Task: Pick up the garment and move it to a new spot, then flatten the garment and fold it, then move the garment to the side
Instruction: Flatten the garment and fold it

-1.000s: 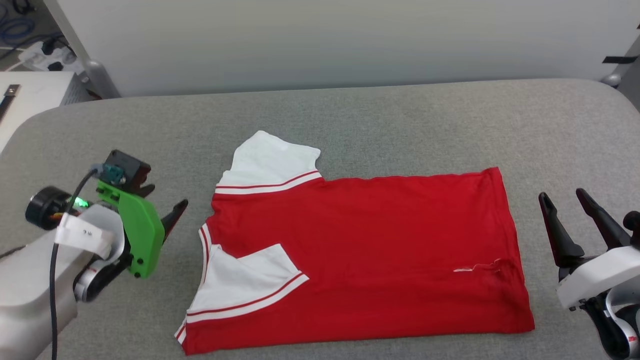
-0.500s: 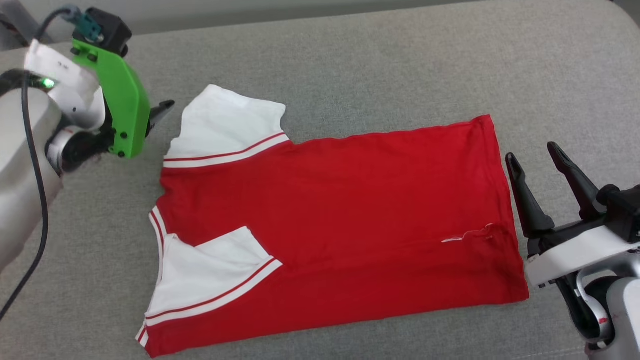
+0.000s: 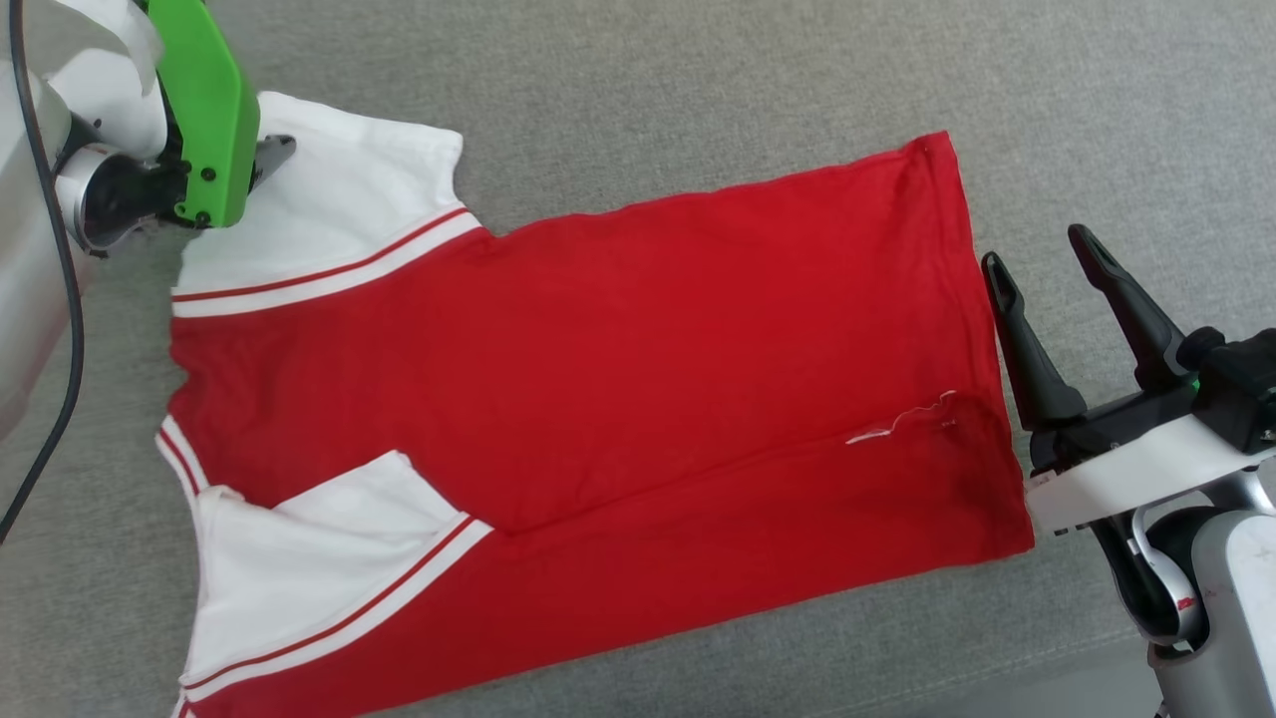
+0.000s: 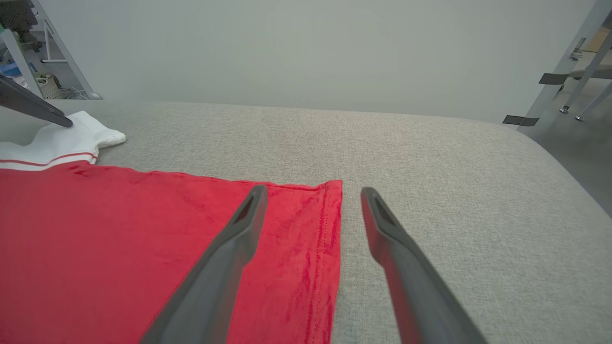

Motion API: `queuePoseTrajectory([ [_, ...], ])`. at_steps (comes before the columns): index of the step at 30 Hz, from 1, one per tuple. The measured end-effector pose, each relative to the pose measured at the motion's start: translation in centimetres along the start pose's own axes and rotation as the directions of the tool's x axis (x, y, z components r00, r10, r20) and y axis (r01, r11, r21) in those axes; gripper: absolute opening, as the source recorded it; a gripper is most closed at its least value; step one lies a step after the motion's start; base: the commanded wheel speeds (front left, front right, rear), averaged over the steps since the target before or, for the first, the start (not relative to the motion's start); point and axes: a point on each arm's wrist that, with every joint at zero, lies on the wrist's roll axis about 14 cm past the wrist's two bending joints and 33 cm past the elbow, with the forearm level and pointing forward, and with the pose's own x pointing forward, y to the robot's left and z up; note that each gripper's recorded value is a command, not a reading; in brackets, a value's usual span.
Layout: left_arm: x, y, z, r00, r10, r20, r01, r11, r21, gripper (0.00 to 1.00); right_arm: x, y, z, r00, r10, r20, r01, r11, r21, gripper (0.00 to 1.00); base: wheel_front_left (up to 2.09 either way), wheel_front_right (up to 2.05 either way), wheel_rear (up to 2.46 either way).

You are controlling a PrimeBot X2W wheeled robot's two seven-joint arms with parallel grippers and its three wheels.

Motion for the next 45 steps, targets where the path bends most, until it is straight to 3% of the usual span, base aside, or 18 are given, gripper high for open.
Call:
queuePoseTrajectory([
  [5, 2.4, 0.3, -1.8, 0.996, 0.0, -0.092, 0.002, 1.0, 0.017, 1.0, 0.0, -1.0, -1.1, 0.999, -0.027, -0.027, 0.027, 1.0, -0.007, 1.0, 0.0, 0.0, 0.0],
  [6, 2.6, 0.3, -1.9, 0.995, -0.005, -0.1, 0.006, 1.0, 0.014, 0.7, -0.1, -1.2, -1.2, 0.999, -0.033, -0.031, 0.033, 0.999, -0.009, 1.0, 0.0, 0.0, 0.0],
  [7, 2.8, 0.3, -2.0, 0.994, -0.006, -0.107, 0.008, 1.0, 0.017, 0.22, -0.2, -1.5, -1.3, 0.999, -0.041, -0.033, 0.041, 0.999, -0.012, 1.0, 0.0, 0.0, 0.0],
  [8, 2.9, 0.3, -2.1, 0.994, -0.008, -0.113, 0.011, 1.0, 0.022, 0.0, -0.3, -1.7, -1.2, 0.998, -0.047, -0.033, 0.047, 0.999, -0.014, 1.0, 0.0, 0.0, 0.0],
  [15, 1.8, -0.5, -1.6, 0.998, -0.009, -0.064, 0.013, 0.997, 0.076, 0.0, 0.1, -2.5, 0.5, 0.999, -0.051, 0.009, 0.052, 0.998, -0.04, 1.0, 0.0, 0.0, 0.0],
  [19, 0.5, -0.4, -0.8, 1.0, 0.02, 0.004, -0.02, 0.99, 0.141, 0.0, 1.2, -3.2, 3.1, 0.999, -0.026, 0.047, 0.031, 0.993, -0.11, 1.0, 0.0, 0.0, 0.0],
  [23, -1.4, -1.6, 0.8, 0.994, 0.003, 0.105, -0.024, 0.981, 0.193, 0.0, 2.7, -2.8, 5.0, 0.999, 0.042, -0.011, -0.043, 0.98, -0.195, 1.0, 0.0, 0.0, 0.0],
  [26, -2.7, -2.0, 1.0, 0.99, 0.006, 0.141, -0.039, 0.971, 0.238, 0.0, 3.7, -1.7, 4.7, 0.985, 0.105, -0.134, -0.132, 0.967, -0.219, 1.0, 0.0, 0.0, 0.0],
  [29, -3.9, -2.2, 0.9, 0.985, 0.005, 0.172, -0.048, 0.968, 0.247, 0.0, 4.3, -1.1, 3.6, 0.945, 0.138, -0.295, -0.211, 0.95, -0.23, 1.0, 0.0, 0.0, 0.0],
  [36, -6.0, -2.8, 1.0, 0.972, -0.003, 0.233, -0.061, 0.962, 0.268, 0.0, 4.8, -1.5, 0.3, 0.778, 0.127, -0.615, -0.287, 0.943, -0.168, 1.0, 0.0, 0.0, 0.0],
  [41, -6.6, -2.4, 0.6, 0.969, 0.005, 0.249, -0.075, 0.96, 0.27, 0.0, 6.1, -2.1, -1.3, 0.693, 0.099, -0.714, -0.273, 0.953, -0.132, 1.0, 0.0, 0.0, 0.0],
  [45, -6.1, -2.3, 0.3, 0.969, 0.002, 0.249, -0.074, 0.957, 0.28, 0.0, 7.3, -1.5, -2.7, 0.654, 0.109, -0.749, -0.279, 0.955, -0.105, 1.0, 0.0, 0.0, 0.0],
])
